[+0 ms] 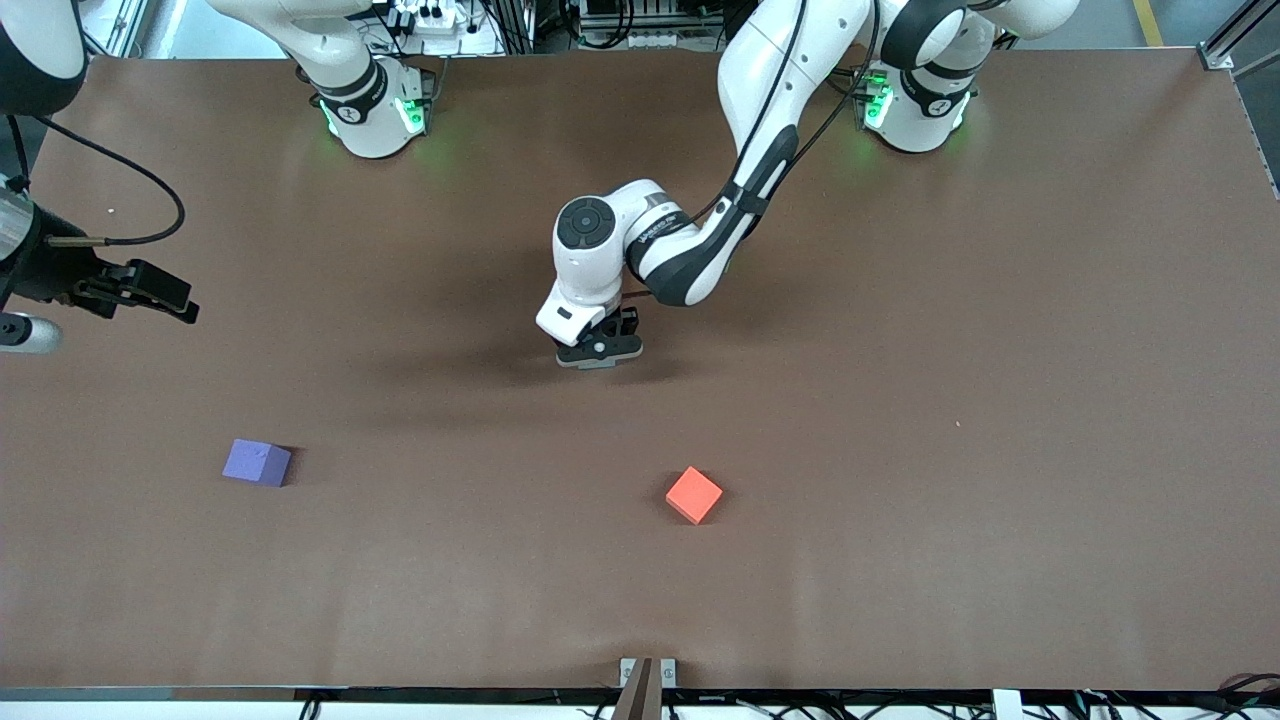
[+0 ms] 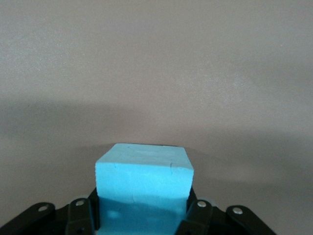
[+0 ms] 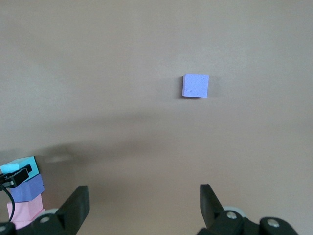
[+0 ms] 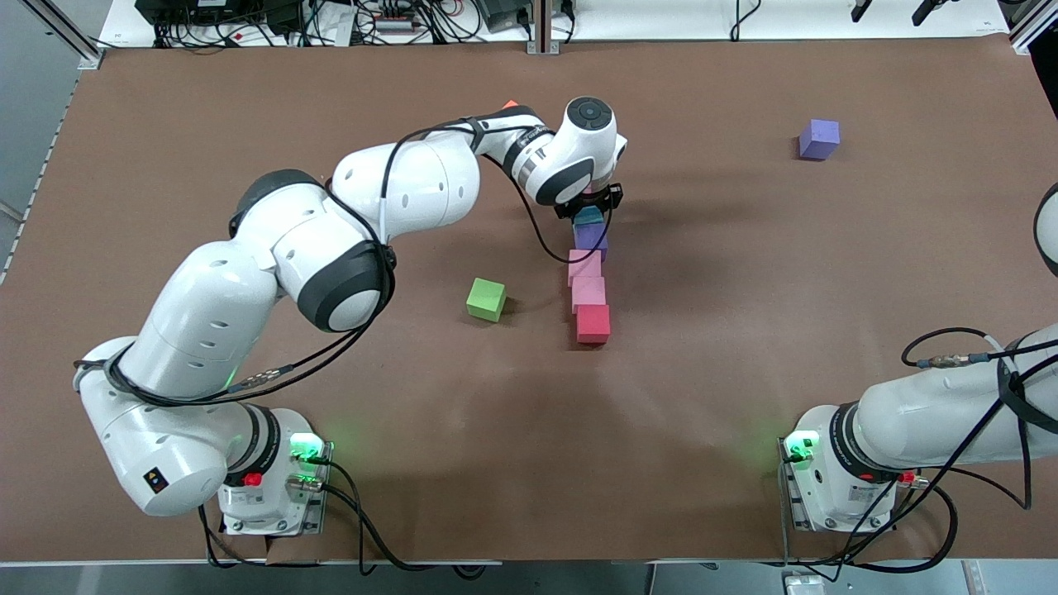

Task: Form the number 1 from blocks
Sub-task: 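Lower the cyan block below the purple block with the left gripper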

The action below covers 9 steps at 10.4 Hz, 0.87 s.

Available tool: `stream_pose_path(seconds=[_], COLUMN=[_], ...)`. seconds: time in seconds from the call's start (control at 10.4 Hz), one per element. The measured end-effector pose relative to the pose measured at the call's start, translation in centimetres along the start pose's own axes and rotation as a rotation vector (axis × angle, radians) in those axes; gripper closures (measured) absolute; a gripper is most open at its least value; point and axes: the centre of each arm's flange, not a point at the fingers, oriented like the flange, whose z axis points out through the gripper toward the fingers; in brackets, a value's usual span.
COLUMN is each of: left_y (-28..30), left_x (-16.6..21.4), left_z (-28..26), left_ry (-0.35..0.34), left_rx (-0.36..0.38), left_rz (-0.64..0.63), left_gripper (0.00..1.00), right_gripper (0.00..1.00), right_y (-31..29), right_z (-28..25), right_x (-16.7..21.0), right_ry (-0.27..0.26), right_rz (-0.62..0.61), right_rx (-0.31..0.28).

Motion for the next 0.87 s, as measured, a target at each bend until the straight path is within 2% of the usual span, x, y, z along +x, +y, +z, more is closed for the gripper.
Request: stream_pose_path(seconds=[0.1,0.29,0.87], left_y=[0.0,0.4,0.8], left_x=[-0.2,-0.9,-0.2], left_z=[0.1,0.2,-2.0], left_ry=[0.002,0.012,0.035], left_rx=[0.003,0.009,-0.009], left_rz=[0.005,0.027,0.022], left_gripper=[0.33,0.02,0.00], right_gripper=[0.00,0.00,0.00], right_y=[0.0,0.0,-0.1], right_z=[0.0,0.0,0.0], right_x=[0.0,0.0,0.0], right_ry=[0.000,0.000,0.000], right_rz=[0.000,0.000,-0.002], right_rx=[0.000,0.000,0.000])
